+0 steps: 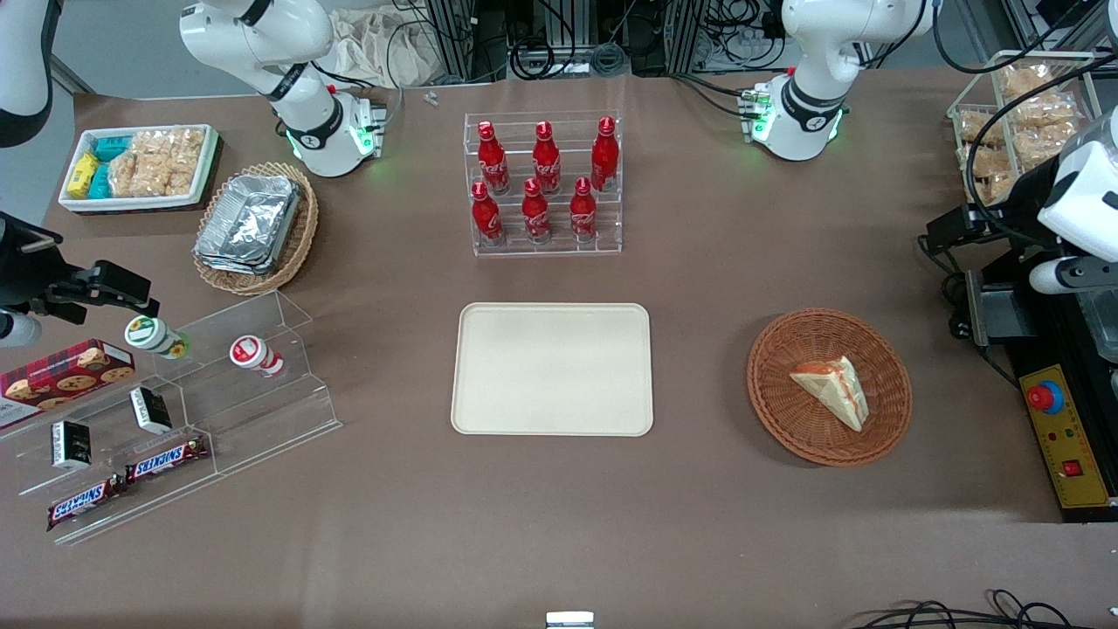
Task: Place sandwich from basket to tray
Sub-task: 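Lower the left gripper onto the sandwich in the wicker basket and grasp it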
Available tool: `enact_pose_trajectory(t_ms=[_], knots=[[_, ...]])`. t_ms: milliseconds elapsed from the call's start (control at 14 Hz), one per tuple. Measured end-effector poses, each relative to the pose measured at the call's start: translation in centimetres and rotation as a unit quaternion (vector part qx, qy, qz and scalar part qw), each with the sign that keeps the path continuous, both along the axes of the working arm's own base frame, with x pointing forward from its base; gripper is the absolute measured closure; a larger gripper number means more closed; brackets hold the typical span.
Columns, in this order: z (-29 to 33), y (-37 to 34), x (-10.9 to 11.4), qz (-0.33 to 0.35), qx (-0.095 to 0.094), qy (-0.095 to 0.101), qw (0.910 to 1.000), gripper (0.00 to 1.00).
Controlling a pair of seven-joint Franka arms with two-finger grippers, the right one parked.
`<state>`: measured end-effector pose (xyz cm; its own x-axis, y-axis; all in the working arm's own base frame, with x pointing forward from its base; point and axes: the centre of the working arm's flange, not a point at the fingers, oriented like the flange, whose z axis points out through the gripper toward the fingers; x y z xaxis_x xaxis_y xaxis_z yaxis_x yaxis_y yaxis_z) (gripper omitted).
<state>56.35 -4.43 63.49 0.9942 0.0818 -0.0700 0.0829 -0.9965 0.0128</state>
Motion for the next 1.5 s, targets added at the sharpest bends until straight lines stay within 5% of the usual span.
enact_pose_trajectory(t_ms=[500, 857, 1286, 1500], knots=[[-0.8, 0.9, 0.3, 0.016, 0.01, 0.006, 0.9998, 0.0], [-8.9, 4.7, 3.5, 0.14, 0.024, 0.058, 0.9882, 0.0], [-21.5, 3.6, 4.9, 0.318, 0.034, 0.018, 0.9473, 0.0], [-26.8, 3.0, 3.9, 0.349, 0.025, -0.009, 0.9369, 0.0]])
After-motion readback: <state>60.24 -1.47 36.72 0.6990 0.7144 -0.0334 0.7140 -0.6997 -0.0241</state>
